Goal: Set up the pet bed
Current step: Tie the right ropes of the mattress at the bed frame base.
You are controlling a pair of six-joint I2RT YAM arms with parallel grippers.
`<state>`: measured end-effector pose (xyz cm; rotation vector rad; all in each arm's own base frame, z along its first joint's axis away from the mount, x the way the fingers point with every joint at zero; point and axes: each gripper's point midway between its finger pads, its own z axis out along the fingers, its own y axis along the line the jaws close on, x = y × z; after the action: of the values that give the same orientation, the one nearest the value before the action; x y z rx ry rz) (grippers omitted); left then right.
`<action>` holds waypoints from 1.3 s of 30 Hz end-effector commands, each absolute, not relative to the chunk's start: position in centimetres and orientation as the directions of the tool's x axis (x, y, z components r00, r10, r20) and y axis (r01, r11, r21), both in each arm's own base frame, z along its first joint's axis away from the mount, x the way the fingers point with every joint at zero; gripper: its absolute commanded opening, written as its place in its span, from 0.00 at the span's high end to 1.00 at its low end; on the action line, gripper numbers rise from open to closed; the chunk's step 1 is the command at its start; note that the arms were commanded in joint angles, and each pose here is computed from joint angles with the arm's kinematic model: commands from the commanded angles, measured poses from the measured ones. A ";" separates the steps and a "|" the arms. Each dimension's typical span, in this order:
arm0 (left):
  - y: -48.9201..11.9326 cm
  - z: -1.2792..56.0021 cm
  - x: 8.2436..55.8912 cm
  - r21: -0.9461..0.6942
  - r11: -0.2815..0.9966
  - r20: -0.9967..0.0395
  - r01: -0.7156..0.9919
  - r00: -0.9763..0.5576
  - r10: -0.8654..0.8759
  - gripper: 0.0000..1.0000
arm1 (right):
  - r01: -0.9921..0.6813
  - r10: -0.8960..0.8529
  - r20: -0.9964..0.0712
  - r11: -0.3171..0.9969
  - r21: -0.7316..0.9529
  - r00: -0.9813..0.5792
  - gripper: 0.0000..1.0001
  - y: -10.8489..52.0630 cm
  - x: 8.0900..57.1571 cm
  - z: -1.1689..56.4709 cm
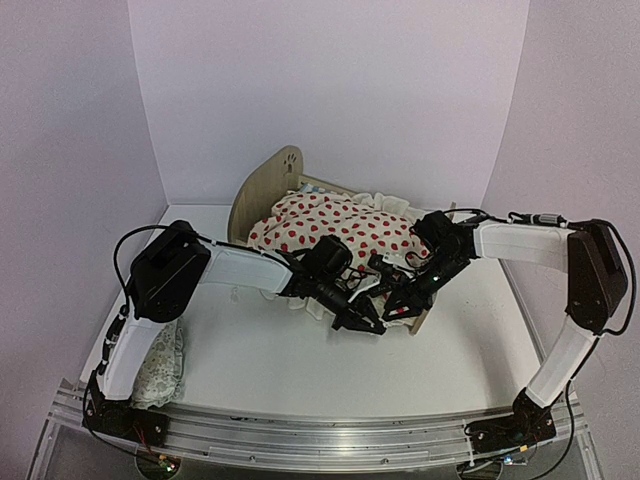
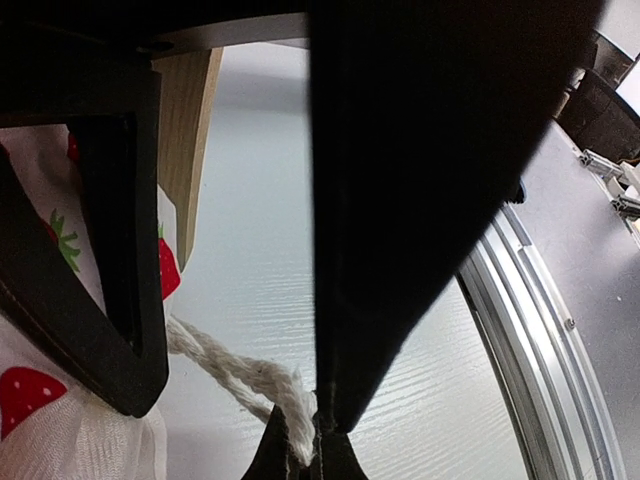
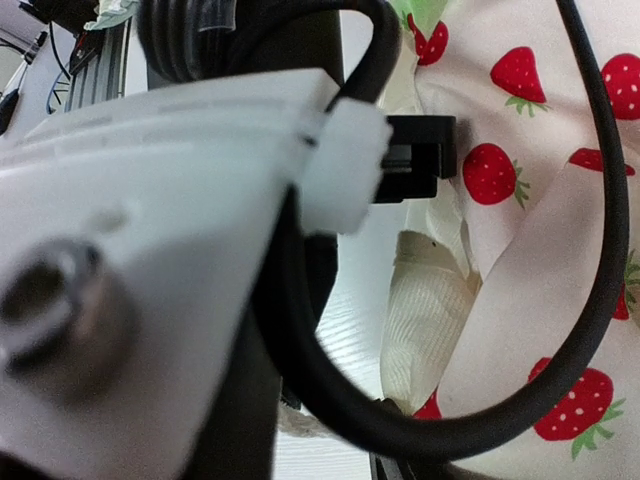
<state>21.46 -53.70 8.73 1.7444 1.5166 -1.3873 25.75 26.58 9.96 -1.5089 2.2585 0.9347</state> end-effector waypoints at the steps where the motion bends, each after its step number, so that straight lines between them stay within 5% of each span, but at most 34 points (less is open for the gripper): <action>1: -53.4 14.3 23.5 -0.203 -0.293 -0.940 0.934 -0.102 0.325 1.00 | -0.875 -0.776 -0.445 0.276 0.398 -0.447 0.57 25.6 23.7 8.7; 14: -51.9 13.0 24.1 0.012 -0.224 -0.951 0.974 0.080 0.300 1.00 | -0.764 -0.698 -0.361 0.425 0.486 -0.618 0.53 26.7 25.2 8.9; 28: -51.9 14.3 20.7 0.234 -0.285 -0.944 0.930 0.288 0.163 1.00 | -0.703 -0.643 -0.333 0.483 0.523 -0.689 0.53 27.5 26.4 9.8; 39: -52.8 14.5 21.2 0.178 -0.273 -0.950 0.946 0.237 0.204 1.00 | -0.774 -0.692 -0.410 0.354 0.526 -0.595 0.57 27.6 24.8 10.7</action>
<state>20.81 -51.81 9.58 1.7093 1.1781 -1.1048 25.95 28.04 9.70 -1.2833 2.5433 1.0247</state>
